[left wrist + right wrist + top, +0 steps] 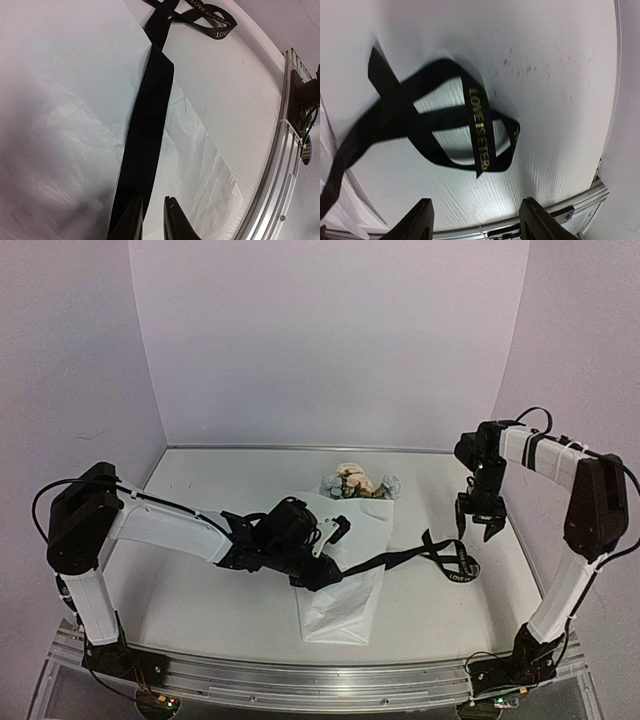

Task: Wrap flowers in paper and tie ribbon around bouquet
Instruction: Adjust the left side of the ribbon at the center of the board, then pick up the right side of the ribbon from the center of the board.

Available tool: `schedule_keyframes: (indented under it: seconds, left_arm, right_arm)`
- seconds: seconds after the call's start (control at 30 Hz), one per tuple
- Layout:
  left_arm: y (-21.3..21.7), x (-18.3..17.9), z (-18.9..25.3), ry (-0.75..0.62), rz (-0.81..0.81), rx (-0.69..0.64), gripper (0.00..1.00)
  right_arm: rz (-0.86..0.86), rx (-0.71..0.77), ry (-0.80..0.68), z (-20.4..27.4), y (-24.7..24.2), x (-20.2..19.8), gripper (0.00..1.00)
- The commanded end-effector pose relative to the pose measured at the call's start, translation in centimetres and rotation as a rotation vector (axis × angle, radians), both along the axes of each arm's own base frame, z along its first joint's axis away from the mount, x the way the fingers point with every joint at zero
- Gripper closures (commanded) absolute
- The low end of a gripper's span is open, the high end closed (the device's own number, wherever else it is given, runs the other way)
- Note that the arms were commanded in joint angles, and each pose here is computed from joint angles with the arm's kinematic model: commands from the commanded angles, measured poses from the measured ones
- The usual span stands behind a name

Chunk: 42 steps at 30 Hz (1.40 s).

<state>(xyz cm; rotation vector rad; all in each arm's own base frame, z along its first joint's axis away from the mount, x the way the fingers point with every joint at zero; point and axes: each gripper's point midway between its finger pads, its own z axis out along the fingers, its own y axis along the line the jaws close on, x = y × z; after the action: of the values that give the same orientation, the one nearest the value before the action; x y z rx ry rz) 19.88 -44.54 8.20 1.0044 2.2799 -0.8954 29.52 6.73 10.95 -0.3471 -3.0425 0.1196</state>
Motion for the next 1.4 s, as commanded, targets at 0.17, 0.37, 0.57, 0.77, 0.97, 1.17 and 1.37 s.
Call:
schedule_keyframes:
  seconds: [0.17,0.37,0.57,0.77,0.97,1.17,1.37]
  left_arm:
    - [-0.6,0.1,1.7,-0.016,-0.01,-0.053,0.83]
    - [-0.7,0.4,1.9,-0.028,-0.001,-0.047,0.83]
    - [-0.8,0.5,2.2,-0.03,0.0,-0.049,0.84]
    - [-0.7,0.6,2.2,-0.035,0.003,-0.044,0.84]
    - [-0.6,1.3,2.3,-0.045,0.035,-0.042,0.84]
    - [-0.4,2.5,1.8,-0.052,0.084,-0.026,0.89]
    - [-0.9,2.4,1.1,-0.038,0.068,-0.019,0.91]
  right_arm:
    - [-0.064,-0.067,0.033,-5.1,-1.6,-4.9,0.38]
    - [-0.175,-0.075,0.011,-7.5,-2.7,-3.5,0.41]
    - [-0.245,-0.121,-0.023,-9.3,-4.4,-3.0,0.47]
    - [-0.318,-0.091,-0.013,-10.8,-4.2,-3.1,0.55]
    - [-0.371,-0.111,-0.065,-10.2,-4.9,-4.5,0.89]
    - [-0.373,-0.089,-0.109,-6.4,-4.8,-7.9,0.99]
    - [-0.295,-0.061,-0.163,-4.0,-3.8,-10.8,0.98]
